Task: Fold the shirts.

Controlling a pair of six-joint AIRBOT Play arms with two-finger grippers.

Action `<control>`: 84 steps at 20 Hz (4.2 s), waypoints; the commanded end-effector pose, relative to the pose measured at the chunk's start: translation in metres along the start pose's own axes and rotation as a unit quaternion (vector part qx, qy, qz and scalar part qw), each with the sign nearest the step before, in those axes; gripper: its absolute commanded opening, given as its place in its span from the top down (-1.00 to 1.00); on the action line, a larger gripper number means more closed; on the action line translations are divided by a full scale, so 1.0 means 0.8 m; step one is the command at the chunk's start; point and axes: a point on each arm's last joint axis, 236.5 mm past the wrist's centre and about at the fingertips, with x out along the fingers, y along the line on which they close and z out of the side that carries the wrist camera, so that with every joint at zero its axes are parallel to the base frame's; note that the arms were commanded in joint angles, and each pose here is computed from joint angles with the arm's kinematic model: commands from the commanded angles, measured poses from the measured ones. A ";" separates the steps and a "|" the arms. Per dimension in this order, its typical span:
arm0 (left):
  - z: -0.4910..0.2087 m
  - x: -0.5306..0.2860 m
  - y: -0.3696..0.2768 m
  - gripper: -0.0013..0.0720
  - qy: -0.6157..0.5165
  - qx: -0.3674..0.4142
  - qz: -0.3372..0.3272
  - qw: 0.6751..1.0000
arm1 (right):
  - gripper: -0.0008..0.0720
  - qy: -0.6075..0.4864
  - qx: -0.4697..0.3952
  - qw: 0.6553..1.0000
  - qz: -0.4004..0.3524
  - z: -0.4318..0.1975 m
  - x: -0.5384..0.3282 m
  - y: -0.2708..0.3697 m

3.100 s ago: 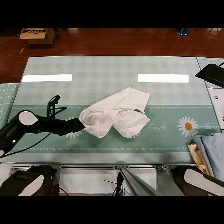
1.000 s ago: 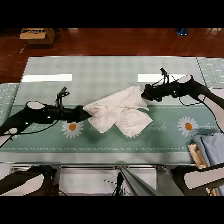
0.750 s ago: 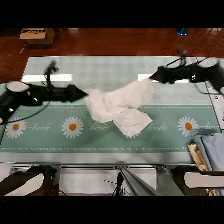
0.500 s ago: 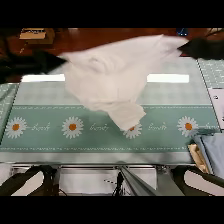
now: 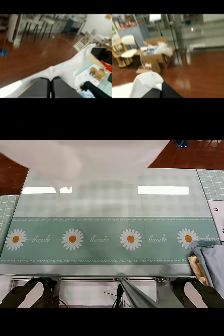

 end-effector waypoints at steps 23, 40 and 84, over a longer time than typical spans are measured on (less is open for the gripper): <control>-0.373 0.064 0.245 0.91 0.268 -0.268 0.108 0.919 | 0.92 0.257 0.158 0.952 -0.053 -0.318 0.251 -0.173; -0.502 0.071 0.306 0.91 0.352 -0.371 0.111 0.852 | -0.07 0.621 0.168 0.742 -0.189 -0.483 -0.042 -0.309; -0.527 0.027 0.226 0.91 0.472 -0.361 0.016 0.805 | 0.33 0.258 0.260 0.910 -0.192 -0.419 0.108 -0.288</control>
